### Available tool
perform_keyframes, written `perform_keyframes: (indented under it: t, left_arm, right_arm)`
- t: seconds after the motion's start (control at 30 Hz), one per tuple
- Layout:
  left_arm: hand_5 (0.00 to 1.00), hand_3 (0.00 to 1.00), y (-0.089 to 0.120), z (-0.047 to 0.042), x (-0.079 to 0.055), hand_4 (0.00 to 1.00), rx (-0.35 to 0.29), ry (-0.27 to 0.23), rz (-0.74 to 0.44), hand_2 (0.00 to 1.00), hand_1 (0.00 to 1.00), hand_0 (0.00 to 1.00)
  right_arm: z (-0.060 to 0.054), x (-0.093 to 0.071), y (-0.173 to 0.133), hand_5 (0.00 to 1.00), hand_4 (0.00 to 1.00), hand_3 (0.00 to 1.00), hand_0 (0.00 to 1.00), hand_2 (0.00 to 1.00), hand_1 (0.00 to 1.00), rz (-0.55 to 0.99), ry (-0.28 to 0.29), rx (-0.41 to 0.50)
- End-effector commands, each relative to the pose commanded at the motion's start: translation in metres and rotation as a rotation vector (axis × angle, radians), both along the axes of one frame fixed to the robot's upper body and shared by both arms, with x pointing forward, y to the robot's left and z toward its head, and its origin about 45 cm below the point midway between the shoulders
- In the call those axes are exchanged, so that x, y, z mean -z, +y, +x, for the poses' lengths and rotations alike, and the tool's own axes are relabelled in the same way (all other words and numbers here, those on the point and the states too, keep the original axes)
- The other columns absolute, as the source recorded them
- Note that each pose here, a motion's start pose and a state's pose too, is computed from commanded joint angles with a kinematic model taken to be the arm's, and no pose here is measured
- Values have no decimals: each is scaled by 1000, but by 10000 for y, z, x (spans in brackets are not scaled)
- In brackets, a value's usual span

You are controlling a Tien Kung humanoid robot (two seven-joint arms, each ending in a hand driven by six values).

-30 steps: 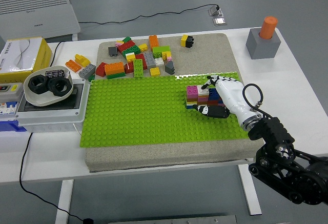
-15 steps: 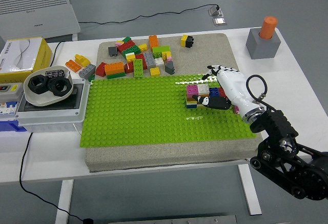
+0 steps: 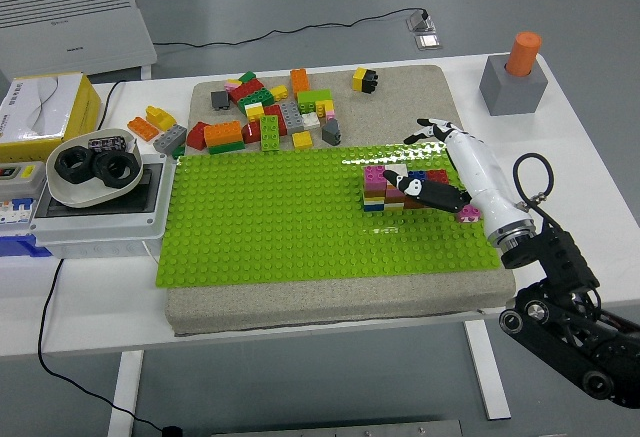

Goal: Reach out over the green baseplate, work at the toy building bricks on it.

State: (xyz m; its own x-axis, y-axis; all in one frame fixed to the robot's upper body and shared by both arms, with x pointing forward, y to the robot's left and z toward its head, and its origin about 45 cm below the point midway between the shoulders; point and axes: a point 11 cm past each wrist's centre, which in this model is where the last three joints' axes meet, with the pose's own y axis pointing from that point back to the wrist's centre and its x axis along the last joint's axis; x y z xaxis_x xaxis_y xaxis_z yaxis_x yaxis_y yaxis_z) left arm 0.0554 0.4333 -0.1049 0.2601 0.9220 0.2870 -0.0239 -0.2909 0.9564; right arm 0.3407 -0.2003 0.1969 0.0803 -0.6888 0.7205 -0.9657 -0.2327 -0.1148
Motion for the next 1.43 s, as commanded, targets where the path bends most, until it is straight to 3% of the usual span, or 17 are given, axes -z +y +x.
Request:
perform_keyframes:
  t: [0.13,0.4,0.63,0.67,0.93,1.2,1.27,1.43]
  left_arm:
    - [823,704,13,2,-6,738,6,8,3,526,576,739]
    - [821,704,50,42,-27,737,43,21,16,526,576,739]
    - [810,697,102,109,-53,737,76,5,39,527,576,739]
    - [766,688,109,118,-57,732,79,1,42,532,576,738]
    - [747,665,128,172,-70,725,71,-33,72,525,576,738]
    - [722,667,104,241,-73,698,89,-48,106,523,575,730]
    - [696,621,96,248,-71,702,93,-48,106,529,575,728]
    - [696,621,78,245,-64,702,97,-42,101,529,575,728]
  right_arm:
    - [-85,-54,-87,548,884,625,745,802,750,81,-1,21]
    - [-65,-136,-203,546,881,628,737,791,744,122,-24,48]
    - [-85,-152,-186,540,874,630,728,776,728,98,-35,44]
    - [-84,-159,-188,528,864,629,727,768,722,97,-38,44]
    - [-74,-256,-153,517,849,628,731,766,721,51,-81,36]
    - [-90,-226,-44,514,846,625,731,767,723,49,-75,4]
    - [-95,-217,-33,497,833,624,729,765,723,52,-73,1]
    - [-89,-212,-94,497,833,624,729,765,723,64,-72,21]
